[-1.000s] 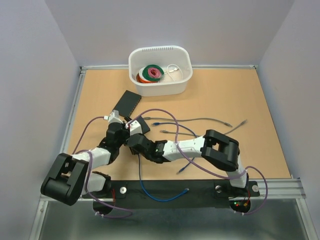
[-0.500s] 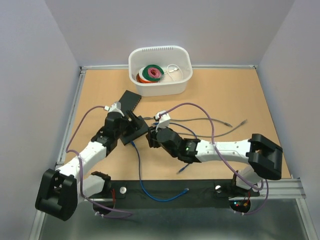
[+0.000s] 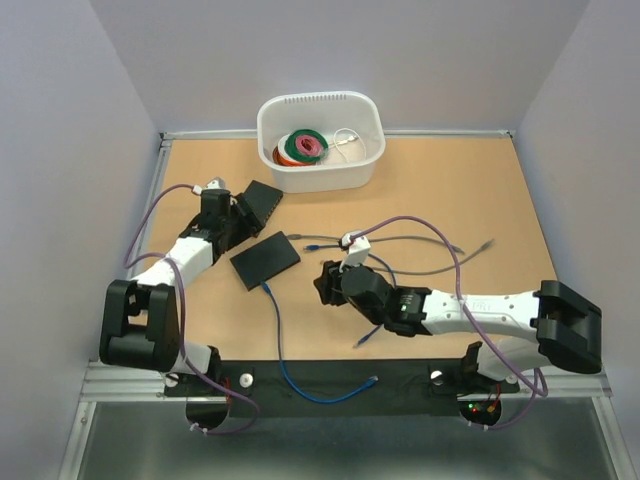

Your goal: Insert the plug into the switch port

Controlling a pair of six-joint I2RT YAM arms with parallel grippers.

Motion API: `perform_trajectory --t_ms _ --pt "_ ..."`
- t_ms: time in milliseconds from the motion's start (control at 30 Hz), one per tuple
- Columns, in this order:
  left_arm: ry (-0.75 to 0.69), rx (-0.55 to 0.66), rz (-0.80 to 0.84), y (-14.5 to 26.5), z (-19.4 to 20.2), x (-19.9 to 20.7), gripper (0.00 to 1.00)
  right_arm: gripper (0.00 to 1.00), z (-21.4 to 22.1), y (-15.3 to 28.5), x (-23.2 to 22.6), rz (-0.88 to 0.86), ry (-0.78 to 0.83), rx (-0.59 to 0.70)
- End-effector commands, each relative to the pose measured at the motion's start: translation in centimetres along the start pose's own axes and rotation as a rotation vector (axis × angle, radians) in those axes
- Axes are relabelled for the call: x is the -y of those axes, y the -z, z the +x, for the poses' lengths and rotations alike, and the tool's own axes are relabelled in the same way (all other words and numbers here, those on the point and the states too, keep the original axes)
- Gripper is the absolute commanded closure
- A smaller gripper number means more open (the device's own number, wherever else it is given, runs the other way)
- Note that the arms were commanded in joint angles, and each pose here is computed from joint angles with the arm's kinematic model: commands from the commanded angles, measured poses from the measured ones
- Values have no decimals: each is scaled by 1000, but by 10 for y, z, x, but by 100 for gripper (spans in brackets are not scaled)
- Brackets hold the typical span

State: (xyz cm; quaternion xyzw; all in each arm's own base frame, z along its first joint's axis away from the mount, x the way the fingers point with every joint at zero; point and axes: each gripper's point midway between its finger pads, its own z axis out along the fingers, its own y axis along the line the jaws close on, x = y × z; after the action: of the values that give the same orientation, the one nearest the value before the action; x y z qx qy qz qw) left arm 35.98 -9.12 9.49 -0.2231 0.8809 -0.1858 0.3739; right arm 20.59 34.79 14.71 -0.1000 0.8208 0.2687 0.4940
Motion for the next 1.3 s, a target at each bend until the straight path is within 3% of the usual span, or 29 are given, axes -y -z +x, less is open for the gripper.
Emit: perform_trajectory --t_ms 0,400,867,1133,1267 --pt "-39 9 -47 -8 -10 -9 21 50 -13 9 -1 -6 -35 35" --pt "24 -92 -72 -29 32 -34 23 49 -5 17 13 22 1 12" --pt "126 -206 -29 14 115 -37 23 47 -3 20 25 73 49 1" --pt "139 -184 19 35 119 -18 23 47 -8 21 35 104 101 -1" --pt "116 -128 16 37 110 -20 23 49 -11 -2 60 96 58 -82"
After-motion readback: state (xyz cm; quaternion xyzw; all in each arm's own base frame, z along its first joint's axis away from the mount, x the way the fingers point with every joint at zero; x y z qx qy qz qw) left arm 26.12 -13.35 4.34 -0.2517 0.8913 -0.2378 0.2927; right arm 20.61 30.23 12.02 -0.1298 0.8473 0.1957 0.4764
